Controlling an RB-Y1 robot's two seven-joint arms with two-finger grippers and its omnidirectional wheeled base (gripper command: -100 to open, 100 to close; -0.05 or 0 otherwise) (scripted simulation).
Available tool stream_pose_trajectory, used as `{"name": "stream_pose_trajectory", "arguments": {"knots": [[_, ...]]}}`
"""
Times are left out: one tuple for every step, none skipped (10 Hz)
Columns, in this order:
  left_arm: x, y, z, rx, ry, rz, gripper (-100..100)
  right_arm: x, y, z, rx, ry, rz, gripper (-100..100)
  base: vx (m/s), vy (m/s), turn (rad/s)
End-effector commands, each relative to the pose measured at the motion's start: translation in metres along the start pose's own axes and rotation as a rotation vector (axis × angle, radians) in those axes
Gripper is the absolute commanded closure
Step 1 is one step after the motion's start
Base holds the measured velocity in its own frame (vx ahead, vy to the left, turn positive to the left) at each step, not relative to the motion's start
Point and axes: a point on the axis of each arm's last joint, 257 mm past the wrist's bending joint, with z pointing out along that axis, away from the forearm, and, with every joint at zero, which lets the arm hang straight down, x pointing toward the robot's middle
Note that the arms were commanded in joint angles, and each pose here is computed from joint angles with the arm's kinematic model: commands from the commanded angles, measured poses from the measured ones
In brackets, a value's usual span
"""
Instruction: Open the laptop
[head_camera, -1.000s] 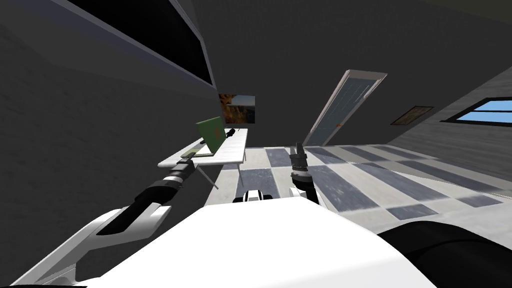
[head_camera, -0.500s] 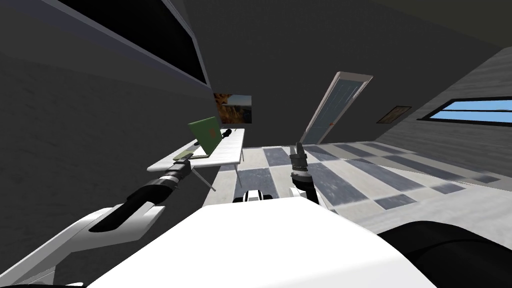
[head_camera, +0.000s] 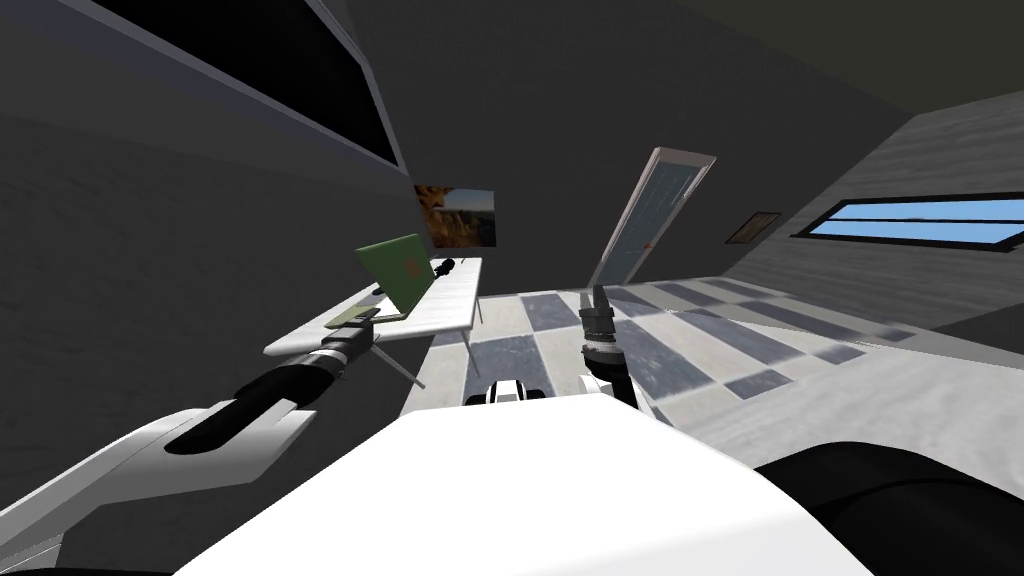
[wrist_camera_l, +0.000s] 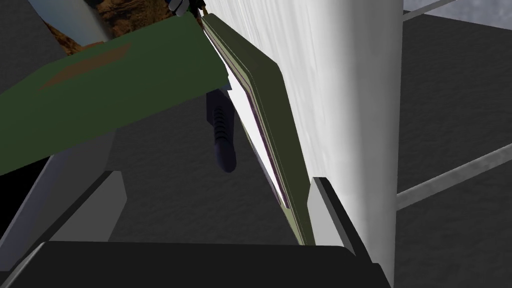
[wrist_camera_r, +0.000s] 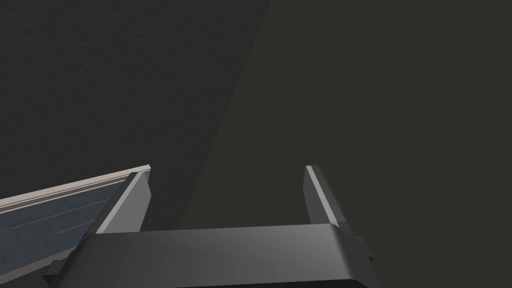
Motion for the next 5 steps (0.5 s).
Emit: {"name": "stream_pose_trajectory", "arguments": {"knots": [[-0.015, 0.005, 0.000, -0.056, -0.020, 0.029, -100, 0.000, 0.000, 0.000, 0.000, 0.000, 0.000, 0, 0.001, -0.031, -0.170], [-0.017, 0.008, 0.000, -0.069, -0.026, 0.029, -100, 0.000, 0.000, 0.000, 0.000, 0.000, 0.000, 0, 0.000, -0.021, -0.080], [-0.024, 0.011, -0.001, -0.097, -0.038, 0.042, -100, 0.000, 0.000, 0.000, 0.000, 0.000, 0.000, 0, -0.003, -0.019, -0.090], [-0.030, 0.012, -0.001, -0.120, -0.048, 0.054, -100, 0.000, 0.000, 0.000, 0.000, 0.000, 0.000, 0, -0.002, -0.026, -0.164], [-0.031, 0.012, -0.001, -0.123, -0.050, 0.054, -100, 0.000, 0.000, 0.000, 0.000, 0.000, 0.000, 0, -0.001, -0.018, -0.067]]}}
